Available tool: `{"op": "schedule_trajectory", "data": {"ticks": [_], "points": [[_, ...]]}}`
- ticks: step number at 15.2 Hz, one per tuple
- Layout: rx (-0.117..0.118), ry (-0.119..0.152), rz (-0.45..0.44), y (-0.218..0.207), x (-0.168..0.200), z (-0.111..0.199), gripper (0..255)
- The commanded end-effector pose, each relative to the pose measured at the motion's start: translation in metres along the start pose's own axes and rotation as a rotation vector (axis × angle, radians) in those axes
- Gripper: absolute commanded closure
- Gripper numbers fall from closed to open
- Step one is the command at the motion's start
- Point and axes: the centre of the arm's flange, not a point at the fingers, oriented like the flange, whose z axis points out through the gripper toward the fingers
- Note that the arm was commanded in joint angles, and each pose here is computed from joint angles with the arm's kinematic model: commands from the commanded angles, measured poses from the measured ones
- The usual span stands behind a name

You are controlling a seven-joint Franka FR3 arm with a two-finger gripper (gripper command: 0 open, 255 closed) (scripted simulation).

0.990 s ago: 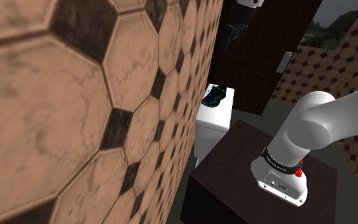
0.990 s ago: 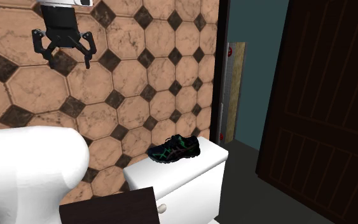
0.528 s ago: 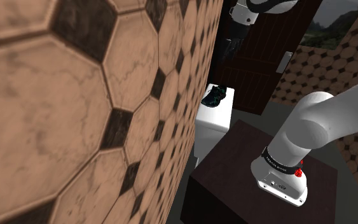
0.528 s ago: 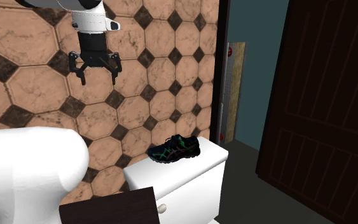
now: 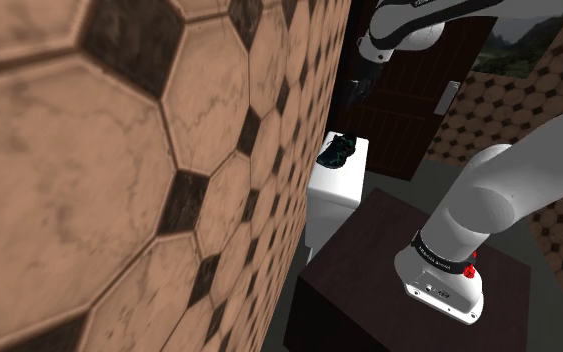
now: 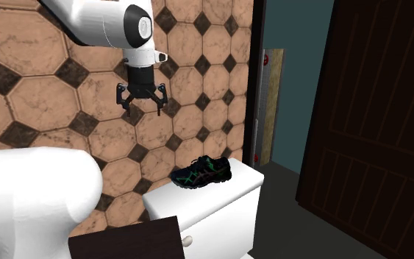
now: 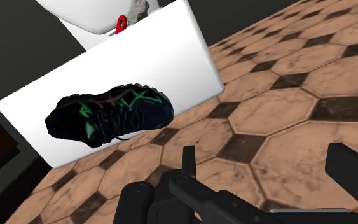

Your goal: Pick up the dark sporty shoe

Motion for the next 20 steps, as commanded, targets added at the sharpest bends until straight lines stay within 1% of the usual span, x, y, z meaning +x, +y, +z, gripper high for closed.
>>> {"op": "schedule_trajectory", "data": {"ticks": [1, 20], "points": [[-0.002, 0.002, 0.007, 0.019, 0.004, 0.017, 0], [-0.008, 0.006, 0.075, 0.205, 0.044, 0.179, 0]]}}
